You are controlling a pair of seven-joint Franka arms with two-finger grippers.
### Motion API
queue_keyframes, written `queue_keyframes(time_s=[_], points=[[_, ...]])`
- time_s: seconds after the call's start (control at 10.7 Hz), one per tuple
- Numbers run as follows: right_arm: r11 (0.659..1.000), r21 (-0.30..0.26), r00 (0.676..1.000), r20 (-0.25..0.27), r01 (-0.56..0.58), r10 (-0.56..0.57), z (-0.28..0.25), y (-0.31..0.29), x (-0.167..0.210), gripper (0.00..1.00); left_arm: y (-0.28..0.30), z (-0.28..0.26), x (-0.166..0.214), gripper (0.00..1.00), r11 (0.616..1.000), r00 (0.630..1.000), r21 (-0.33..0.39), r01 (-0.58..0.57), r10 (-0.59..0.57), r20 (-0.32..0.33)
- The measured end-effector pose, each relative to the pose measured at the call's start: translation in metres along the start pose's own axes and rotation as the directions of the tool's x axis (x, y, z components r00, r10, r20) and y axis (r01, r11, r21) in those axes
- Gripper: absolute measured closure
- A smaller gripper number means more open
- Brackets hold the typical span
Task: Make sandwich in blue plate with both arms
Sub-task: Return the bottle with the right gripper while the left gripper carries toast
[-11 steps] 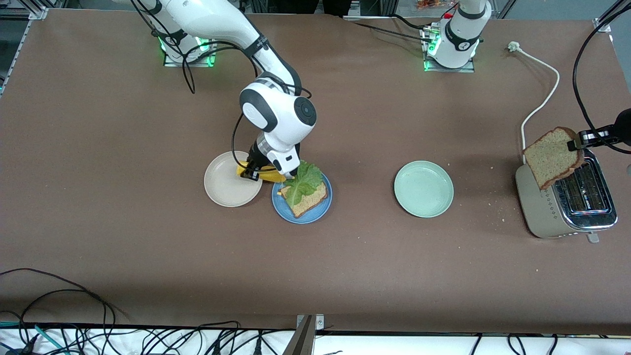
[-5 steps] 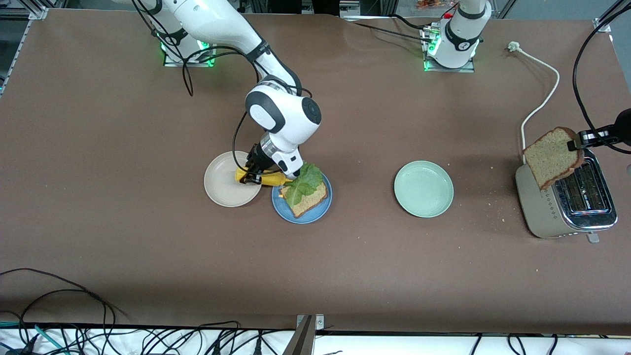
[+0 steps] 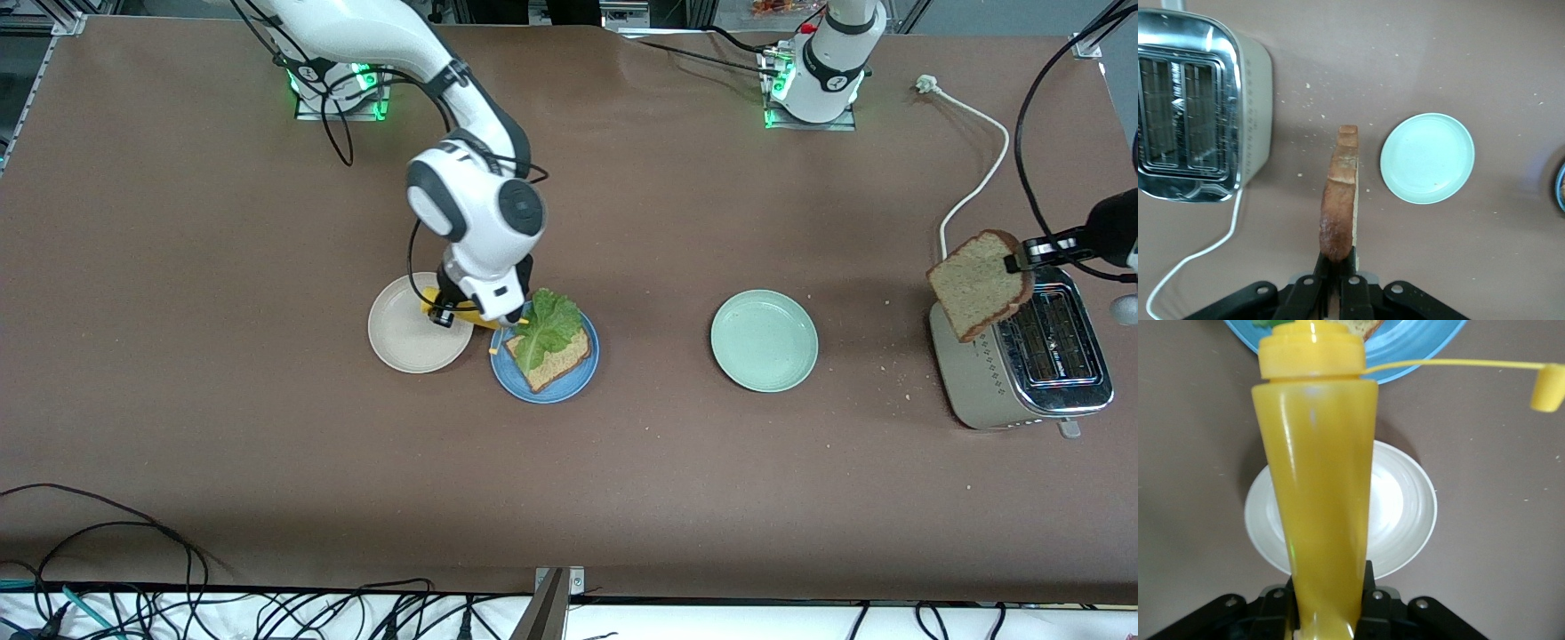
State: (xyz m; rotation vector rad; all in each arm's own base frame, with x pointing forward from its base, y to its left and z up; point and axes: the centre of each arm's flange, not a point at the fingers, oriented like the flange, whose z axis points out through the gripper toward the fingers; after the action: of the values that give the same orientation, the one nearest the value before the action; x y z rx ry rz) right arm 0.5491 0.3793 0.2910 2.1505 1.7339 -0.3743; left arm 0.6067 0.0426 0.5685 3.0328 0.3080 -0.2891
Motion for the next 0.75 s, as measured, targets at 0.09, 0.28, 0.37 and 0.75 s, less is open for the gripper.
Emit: queue_keyframes(time_s=[0.09,0.28,0.37,0.75], points=[[0.994,0.111,0.995,-0.100,0.000,0.011,-0.010,0.020,-0.027,0.66,0.020,0.001,-0.003,0.92,1.000,1.000,-0.006,0.020,-0.020,0.003],[0.963,0.261,0.956,-0.293,0.063,0.017,-0.012,0.066,-0.089,0.66,0.062,0.003,-0.013,0.92,0.994,0.996,-0.072,0.087,-0.085,0.032],[0.947,0.307,0.929,-0.370,0.099,0.023,-0.001,0.084,-0.114,0.66,0.083,0.005,-0.017,0.92,0.989,0.992,-0.083,0.119,-0.116,0.046],[0.887,0.361,0.802,-0.597,0.288,-0.017,0.051,0.118,-0.176,0.66,0.200,0.026,-0.034,0.92,0.949,0.962,-0.156,0.273,-0.269,0.045]])
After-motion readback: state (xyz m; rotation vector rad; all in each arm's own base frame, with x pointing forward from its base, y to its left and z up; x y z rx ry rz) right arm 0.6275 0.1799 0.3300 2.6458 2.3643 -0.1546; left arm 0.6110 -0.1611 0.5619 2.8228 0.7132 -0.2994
